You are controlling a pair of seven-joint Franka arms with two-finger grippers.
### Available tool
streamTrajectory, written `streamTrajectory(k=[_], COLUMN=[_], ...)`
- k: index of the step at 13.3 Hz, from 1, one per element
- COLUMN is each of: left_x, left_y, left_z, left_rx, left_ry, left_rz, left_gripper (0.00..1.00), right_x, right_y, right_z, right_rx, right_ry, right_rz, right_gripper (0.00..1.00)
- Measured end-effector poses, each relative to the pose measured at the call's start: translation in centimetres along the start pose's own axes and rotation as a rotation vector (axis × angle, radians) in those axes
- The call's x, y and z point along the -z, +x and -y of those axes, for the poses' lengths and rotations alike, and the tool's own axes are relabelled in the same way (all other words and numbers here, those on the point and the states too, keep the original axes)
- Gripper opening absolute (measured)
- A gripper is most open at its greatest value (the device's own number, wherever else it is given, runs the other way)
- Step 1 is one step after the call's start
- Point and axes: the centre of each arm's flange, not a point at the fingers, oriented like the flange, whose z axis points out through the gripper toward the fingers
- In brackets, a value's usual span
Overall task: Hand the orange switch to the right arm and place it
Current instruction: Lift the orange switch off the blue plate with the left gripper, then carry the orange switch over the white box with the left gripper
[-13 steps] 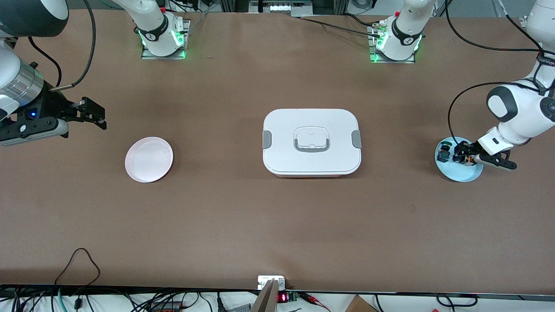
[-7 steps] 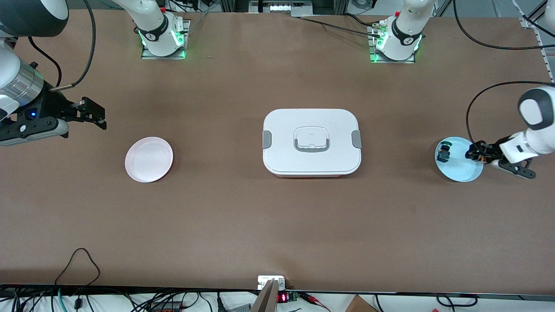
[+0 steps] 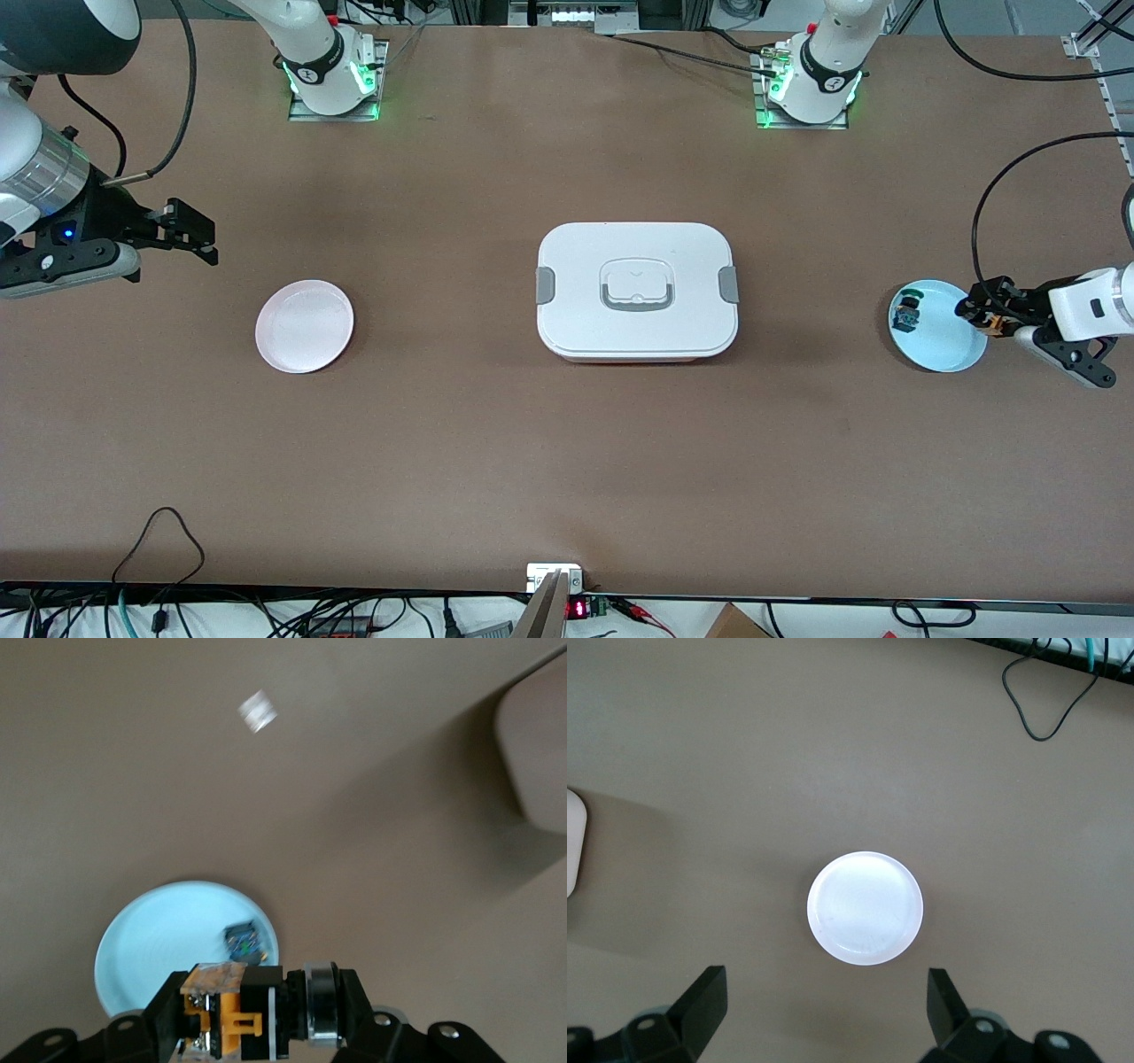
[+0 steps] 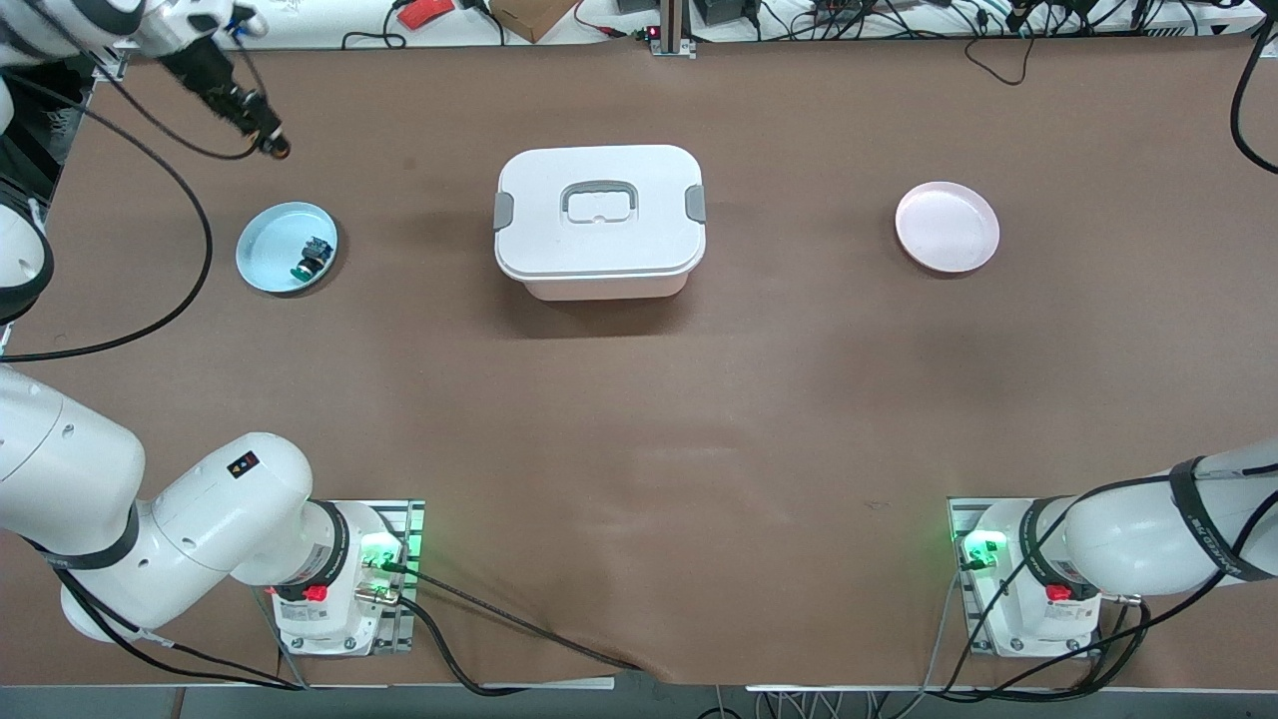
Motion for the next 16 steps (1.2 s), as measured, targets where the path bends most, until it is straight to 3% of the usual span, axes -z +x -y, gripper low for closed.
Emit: streamTrajectory(k=[2, 6, 11, 14, 16], left_x=[0.6, -3.1, -4.0, -3.7, -3.5], left_y=[3.1, 10.3, 17.5, 20.3, 22.0], left_z=[-4.2, -14.3, -25.9, -32.3, -36.8], left_rx=[-0.077, -0.241, -0.493, -0.633, -0.728], left_ry=[-0.025, -0.206, -0.372, -0.395, -0.372], left_rz=[-0.024, -0.081, -0.391, -0.594, -0.787], left_gripper=[0.72, 0.72, 0.72, 0.72, 0.72], right_x=[0.1, 0.4, 1.0, 1.1, 1.0], right_y=[0.1, 0.1, -0.1, -0.6, -0.7], right_z=[0.7, 0.6, 0.4, -2.7, -3.4], right_rx=[0.012, 0.009, 0.005, -0.053, -0.07], right_ry=[0.0, -0.001, -0.004, 0.007, 0.018], right_rz=[-0.007, -0.014, -0.025, -0.027, -0.028], right_gripper=[1.0, 1.0, 1.0, 1.0, 1.0])
